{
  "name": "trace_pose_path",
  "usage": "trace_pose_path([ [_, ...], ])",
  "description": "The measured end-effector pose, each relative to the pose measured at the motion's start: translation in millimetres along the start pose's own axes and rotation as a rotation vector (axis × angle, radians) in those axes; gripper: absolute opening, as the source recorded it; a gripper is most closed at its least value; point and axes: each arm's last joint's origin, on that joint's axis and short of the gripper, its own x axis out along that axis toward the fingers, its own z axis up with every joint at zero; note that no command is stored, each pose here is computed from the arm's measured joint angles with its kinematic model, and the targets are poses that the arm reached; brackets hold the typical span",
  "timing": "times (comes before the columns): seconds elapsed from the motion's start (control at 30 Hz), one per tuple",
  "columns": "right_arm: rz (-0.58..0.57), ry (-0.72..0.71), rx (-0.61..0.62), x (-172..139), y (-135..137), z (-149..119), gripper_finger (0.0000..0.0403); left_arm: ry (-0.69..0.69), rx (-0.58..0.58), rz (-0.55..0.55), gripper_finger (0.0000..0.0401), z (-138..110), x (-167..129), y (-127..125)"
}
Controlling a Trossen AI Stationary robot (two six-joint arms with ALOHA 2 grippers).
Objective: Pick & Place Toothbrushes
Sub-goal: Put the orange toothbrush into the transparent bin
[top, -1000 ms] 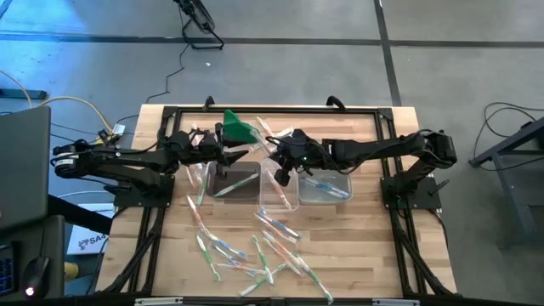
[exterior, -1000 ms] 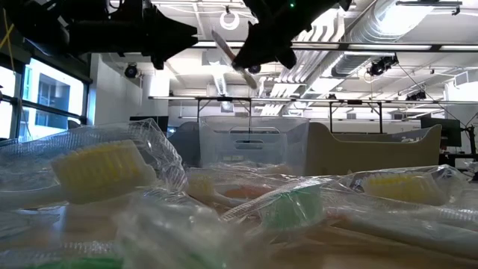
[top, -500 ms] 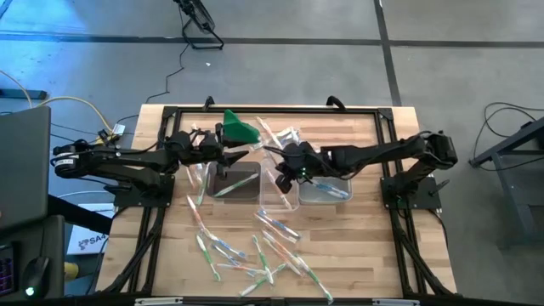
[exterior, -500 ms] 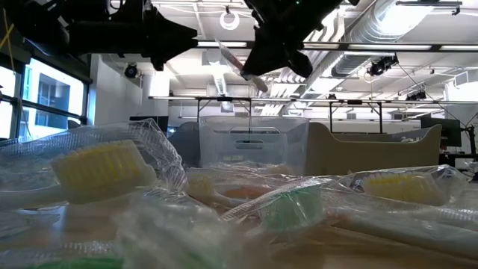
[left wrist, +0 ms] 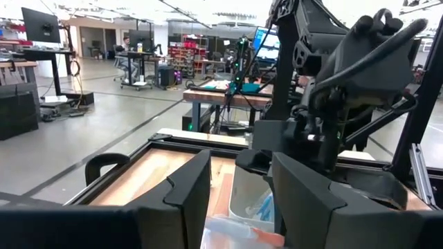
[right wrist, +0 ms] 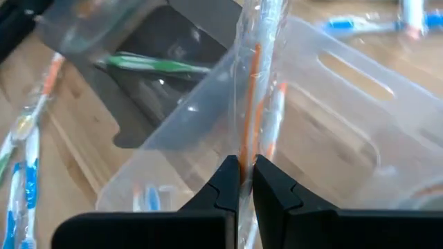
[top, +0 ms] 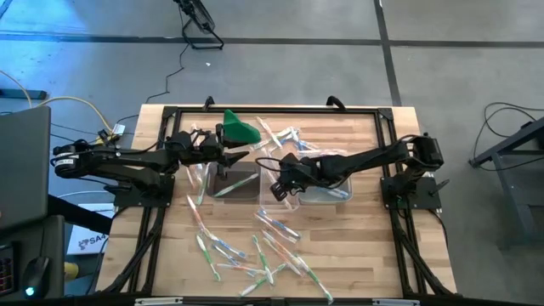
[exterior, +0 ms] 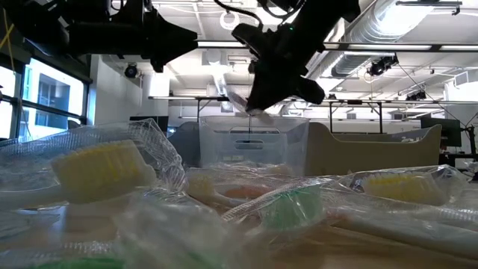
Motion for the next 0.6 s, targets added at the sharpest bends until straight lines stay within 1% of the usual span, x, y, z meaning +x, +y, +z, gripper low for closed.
trace_pose_path([
  [0.1,-0.035,0.033,0.032,0,-4,-3,0.0013,0.004,-0.002,0.000,0.0152,0,0,0],
  [0.2,-0.047,0.065,0.056,3,-5,-6,0.0013,0.018,-0.005,0.001,0.0152,-2,0,0],
  [0.4,-0.023,0.133,0.047,11,-5,-11,0.0013,0.053,-0.010,0.003,0.0152,-5,0,0],
  [0.53,-0.014,0.182,0.024,19,-6,-16,0.0013,0.052,-0.010,0.003,0.0152,-5,0,0],
  [0.6,-0.026,0.194,0.021,21,-7,-18,0.0013,0.051,-0.010,0.003,0.0152,-5,0,0],
])
